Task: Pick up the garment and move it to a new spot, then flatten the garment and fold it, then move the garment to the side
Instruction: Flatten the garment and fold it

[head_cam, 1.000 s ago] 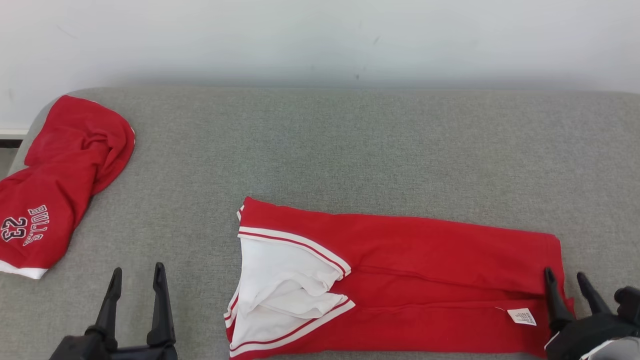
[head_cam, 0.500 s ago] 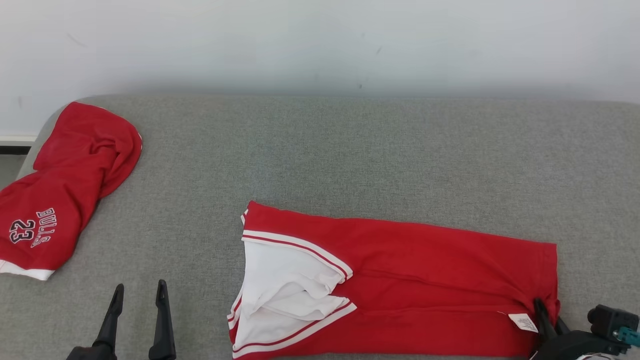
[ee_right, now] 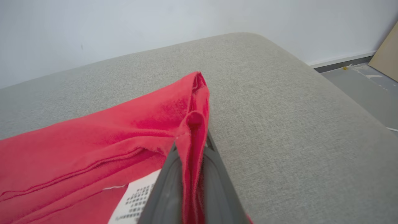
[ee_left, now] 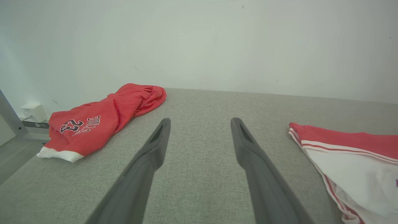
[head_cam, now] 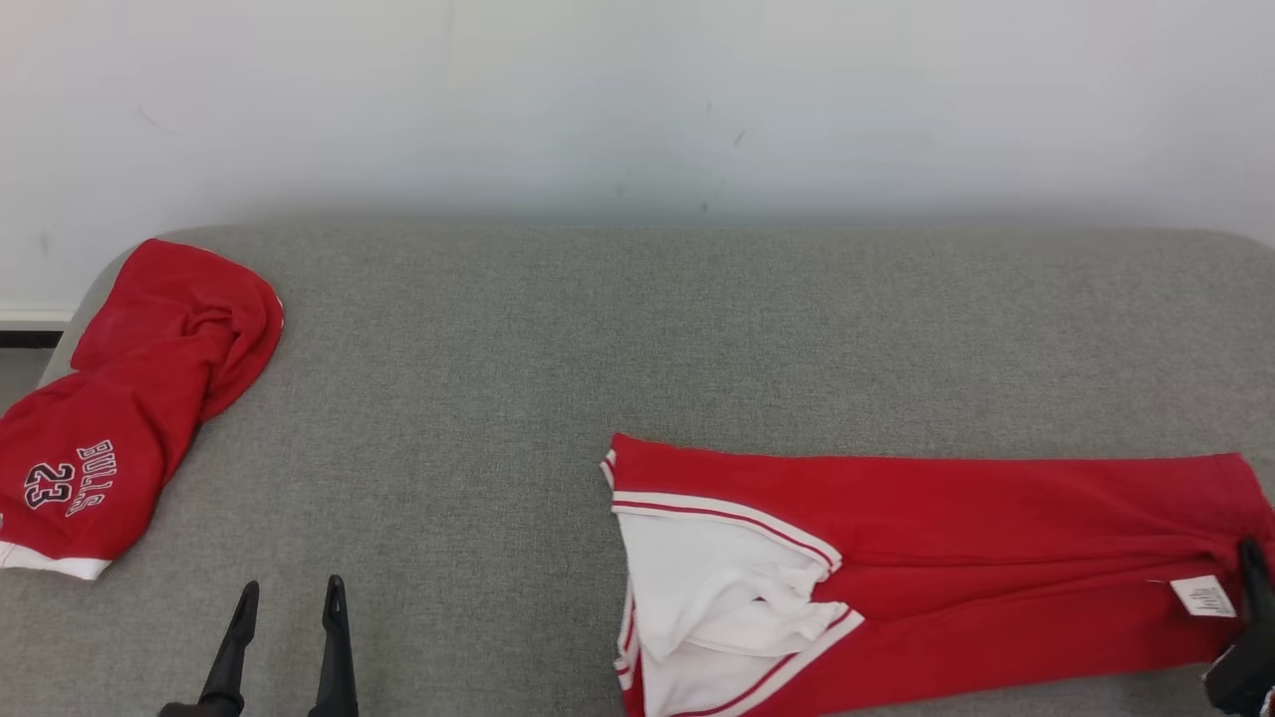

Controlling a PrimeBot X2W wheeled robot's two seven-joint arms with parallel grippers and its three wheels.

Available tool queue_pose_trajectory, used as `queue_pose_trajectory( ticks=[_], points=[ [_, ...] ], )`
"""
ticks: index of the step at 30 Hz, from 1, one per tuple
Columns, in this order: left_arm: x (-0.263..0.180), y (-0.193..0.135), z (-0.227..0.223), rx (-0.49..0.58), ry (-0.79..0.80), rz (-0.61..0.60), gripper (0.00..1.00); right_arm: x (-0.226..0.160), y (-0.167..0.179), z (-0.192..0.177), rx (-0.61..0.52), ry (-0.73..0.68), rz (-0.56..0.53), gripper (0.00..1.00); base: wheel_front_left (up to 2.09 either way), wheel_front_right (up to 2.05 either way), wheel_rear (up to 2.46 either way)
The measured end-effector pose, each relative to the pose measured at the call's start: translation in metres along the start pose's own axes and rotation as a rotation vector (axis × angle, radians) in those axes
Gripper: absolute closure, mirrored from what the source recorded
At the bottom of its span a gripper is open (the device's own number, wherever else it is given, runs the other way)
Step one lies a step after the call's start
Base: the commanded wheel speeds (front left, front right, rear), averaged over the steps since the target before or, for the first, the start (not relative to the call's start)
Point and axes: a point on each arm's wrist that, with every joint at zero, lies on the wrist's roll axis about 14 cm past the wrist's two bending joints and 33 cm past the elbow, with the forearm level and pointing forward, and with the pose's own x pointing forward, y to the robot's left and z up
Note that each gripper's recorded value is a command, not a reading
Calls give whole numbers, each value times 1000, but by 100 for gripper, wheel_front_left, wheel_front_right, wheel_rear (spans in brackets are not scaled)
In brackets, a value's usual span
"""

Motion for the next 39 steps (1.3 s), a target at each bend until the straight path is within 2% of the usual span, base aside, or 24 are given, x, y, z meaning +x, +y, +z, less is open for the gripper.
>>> queue_pose_trajectory(
  ticks=[6,11,21,27,39],
  points=[
    [-4,-3,3,2,-8,-11,0,-7,-32,30,-18,-71,-63,100,0,0,0],
    [-4,-8,4,1,-14,-27,0,-9,-21,39,-39,-99,-27,100,0,0,0],
    [-3,-10,2,-3,-7,-31,0,-5,85,40,-53,-134,232,100,0,0,0],
    [-3,-5,3,-10,-8,-16,0,-15,156,25,-54,-100,410,100,0,0,0],
    [-9,10,2,-19,-5,34,0,-46,253,7,-38,-49,654,100,0,0,0]
  ],
)
